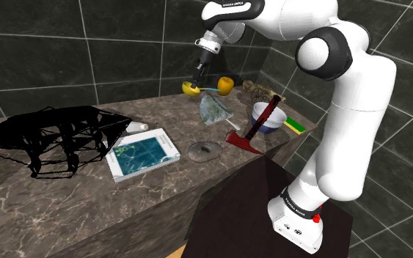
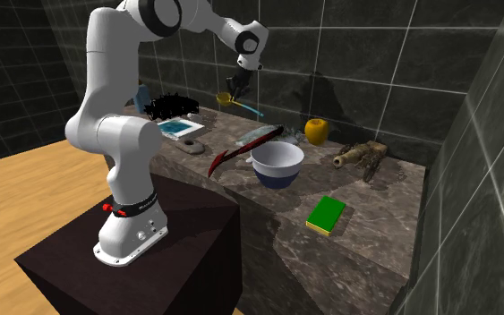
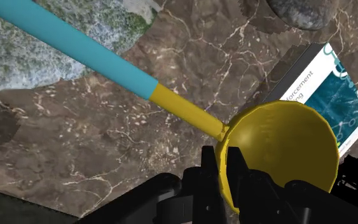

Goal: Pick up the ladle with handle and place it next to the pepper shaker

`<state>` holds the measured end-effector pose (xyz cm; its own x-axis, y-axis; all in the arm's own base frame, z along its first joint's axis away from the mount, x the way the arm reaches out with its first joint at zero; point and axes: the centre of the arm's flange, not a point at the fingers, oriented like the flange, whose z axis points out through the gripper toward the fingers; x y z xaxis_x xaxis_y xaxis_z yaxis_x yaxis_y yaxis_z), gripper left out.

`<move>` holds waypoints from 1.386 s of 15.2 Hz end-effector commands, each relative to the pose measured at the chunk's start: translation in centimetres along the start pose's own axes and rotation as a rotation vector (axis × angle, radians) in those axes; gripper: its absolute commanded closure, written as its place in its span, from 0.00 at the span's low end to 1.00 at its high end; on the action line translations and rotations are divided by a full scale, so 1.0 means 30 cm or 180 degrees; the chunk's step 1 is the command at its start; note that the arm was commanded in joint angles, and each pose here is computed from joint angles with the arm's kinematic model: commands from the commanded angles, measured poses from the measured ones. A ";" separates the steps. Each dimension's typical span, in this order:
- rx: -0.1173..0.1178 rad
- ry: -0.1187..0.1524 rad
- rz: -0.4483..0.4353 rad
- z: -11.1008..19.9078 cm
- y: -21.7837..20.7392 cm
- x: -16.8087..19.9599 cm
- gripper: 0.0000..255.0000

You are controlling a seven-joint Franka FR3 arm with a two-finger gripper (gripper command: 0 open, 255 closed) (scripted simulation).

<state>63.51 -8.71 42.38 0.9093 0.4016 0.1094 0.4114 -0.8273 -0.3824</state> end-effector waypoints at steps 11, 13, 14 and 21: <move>0.0000 0.0001 0.0003 0.189 -0.025 0.088 1.00; 0.0000 0.0001 0.0003 0.222 -0.011 0.084 1.00; 0.0000 0.0001 0.0003 0.238 -0.004 0.082 1.00; 0.0000 0.0001 0.0003 0.351 0.043 0.068 1.00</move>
<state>65.32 -4.84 33.03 0.9097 0.4006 0.1090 0.4104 -0.8277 -0.3827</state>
